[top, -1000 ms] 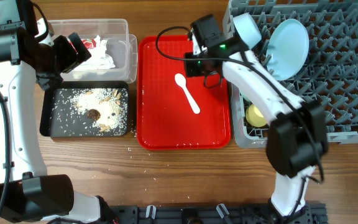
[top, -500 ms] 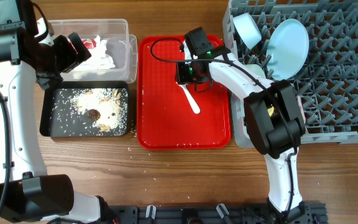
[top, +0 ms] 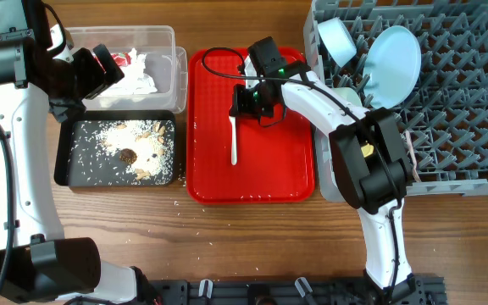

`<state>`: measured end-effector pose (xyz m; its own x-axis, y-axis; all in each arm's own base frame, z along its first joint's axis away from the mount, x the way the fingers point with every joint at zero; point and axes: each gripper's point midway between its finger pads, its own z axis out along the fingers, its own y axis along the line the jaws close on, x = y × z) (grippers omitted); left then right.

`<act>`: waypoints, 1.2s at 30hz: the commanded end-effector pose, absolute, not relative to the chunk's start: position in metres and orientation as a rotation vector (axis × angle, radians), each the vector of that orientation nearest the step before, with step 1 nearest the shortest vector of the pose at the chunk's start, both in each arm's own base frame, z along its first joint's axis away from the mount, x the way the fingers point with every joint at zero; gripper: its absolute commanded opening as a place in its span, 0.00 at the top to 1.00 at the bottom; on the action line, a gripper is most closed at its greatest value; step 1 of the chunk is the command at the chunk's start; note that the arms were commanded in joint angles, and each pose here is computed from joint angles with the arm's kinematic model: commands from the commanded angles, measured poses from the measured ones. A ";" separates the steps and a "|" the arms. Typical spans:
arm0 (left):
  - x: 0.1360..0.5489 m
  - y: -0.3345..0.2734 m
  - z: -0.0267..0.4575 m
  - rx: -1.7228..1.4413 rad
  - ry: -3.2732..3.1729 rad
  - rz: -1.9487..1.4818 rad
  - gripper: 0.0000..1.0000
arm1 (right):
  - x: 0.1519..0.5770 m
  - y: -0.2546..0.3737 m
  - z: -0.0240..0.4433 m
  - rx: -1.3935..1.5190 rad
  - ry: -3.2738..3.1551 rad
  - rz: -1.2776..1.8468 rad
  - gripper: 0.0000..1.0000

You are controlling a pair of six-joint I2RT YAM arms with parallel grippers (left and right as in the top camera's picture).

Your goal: Sort waste into correct bins and load items into the dishwasher rack

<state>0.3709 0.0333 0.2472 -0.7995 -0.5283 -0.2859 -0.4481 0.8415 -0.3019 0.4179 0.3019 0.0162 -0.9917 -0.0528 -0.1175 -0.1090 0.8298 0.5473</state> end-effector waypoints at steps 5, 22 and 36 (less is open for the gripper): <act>0.371 0.032 0.244 -0.721 2.671 -0.319 0.00 | 0.427 0.247 0.056 -0.056 2.866 0.534 0.96; 0.371 0.032 0.244 -0.721 2.670 -0.319 0.00 | 0.328 -0.081 0.242 1.242 2.361 -0.116 0.96; 0.371 0.032 0.244 -0.721 2.670 -0.319 0.00 | 0.326 -0.035 0.288 0.677 2.421 0.290 0.27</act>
